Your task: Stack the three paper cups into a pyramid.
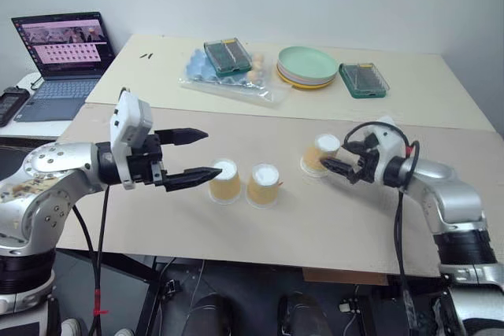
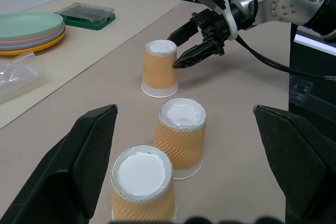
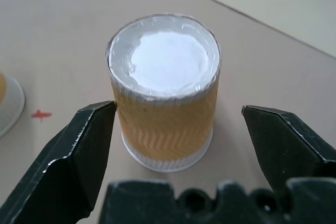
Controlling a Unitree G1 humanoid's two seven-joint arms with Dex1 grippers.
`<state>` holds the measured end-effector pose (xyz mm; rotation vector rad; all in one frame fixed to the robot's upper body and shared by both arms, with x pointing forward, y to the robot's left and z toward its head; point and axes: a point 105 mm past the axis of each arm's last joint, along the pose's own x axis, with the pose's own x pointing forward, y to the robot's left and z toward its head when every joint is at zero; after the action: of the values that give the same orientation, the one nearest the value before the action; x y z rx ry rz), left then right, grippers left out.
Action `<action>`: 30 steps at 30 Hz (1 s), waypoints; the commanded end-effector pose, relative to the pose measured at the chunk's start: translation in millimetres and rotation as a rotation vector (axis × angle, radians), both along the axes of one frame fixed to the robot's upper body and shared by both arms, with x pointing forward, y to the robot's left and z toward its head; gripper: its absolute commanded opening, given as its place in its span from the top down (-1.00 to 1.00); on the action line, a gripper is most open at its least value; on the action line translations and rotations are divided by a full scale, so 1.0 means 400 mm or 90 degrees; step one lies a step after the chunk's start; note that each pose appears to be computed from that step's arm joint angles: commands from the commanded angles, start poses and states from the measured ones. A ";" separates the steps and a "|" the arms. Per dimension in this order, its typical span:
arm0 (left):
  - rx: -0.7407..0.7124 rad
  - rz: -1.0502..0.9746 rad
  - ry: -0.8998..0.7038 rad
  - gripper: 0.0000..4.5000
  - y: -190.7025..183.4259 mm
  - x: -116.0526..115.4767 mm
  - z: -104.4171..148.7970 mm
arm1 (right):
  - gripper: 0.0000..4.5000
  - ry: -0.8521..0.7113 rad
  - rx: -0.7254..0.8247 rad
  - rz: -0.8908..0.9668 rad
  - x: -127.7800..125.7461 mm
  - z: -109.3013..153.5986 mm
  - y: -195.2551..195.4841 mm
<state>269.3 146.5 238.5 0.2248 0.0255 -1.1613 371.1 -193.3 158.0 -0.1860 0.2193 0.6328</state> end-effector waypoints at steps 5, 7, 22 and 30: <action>0.003 -0.004 -0.034 -0.97 -0.003 -0.003 0.026 | -1.00 -0.046 0.023 0.034 0.021 0.049 0.049; 0.004 -0.003 -0.034 -0.97 -0.003 -0.003 0.025 | -1.00 -0.049 0.034 0.036 0.027 0.053 0.058; 0.011 0.007 -0.027 -1.00 0.002 -0.009 0.009 | -0.15 -0.145 0.076 0.112 0.045 0.216 0.148; 0.019 0.005 -0.026 -1.00 0.001 -0.006 0.002 | -0.15 -0.183 0.077 0.356 -0.081 0.415 0.303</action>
<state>270.2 149.3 231.6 0.2260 0.0452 -1.1401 352.8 -82.3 321.7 -0.2173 -0.1732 1.0769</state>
